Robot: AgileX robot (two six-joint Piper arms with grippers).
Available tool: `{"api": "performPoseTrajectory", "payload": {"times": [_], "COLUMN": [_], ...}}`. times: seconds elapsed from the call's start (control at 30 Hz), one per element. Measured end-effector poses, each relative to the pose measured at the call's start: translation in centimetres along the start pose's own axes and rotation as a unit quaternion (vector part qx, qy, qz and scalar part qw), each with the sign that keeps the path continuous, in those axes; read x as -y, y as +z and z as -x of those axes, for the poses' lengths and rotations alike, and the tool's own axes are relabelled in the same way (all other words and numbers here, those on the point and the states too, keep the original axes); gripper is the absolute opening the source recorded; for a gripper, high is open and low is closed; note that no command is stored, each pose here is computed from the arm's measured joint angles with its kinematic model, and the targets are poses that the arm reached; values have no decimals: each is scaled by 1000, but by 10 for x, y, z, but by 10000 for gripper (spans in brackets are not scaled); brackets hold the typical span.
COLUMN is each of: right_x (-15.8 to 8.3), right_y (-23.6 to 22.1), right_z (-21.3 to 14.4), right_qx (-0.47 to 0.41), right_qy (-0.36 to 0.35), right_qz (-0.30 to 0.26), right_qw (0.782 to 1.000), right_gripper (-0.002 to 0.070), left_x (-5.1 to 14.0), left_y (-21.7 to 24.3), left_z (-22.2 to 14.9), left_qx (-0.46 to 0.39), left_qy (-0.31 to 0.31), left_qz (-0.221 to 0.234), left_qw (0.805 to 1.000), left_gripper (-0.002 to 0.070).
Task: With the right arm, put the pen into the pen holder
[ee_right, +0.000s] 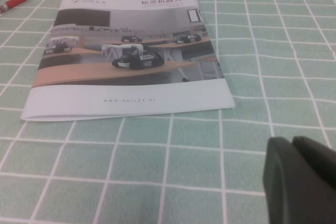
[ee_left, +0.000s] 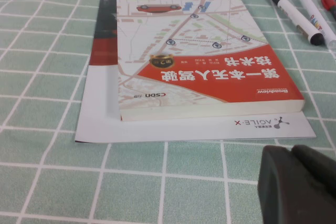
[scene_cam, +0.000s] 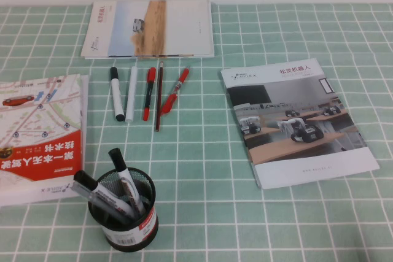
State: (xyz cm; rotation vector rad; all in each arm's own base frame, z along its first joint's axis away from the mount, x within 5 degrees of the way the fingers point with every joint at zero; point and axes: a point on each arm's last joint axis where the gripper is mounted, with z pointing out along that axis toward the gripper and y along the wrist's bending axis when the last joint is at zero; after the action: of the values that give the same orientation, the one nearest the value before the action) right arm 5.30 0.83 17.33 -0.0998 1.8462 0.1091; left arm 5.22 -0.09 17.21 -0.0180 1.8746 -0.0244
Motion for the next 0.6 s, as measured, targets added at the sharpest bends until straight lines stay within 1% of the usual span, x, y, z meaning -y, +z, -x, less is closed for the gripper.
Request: {"api": "performPoseTrajectory", "payload": {"times": [0.43,0.6], "right_x": [0,-1], "right_y": [0,0], "right_z": [0,0], "right_qx": [0,1], "right_qy": [0,18], "right_qz": [0,6], "right_qw": [1000,1000], "right_gripper": [-20,-20], "left_x": [0,0], "left_y": [0,0], "left_z": [0,0], "left_qx": [0,0], "left_qy": [0,0], "left_qz": [0,0], "left_qw": [1000,1000], "left_gripper": [-4,-4]}}
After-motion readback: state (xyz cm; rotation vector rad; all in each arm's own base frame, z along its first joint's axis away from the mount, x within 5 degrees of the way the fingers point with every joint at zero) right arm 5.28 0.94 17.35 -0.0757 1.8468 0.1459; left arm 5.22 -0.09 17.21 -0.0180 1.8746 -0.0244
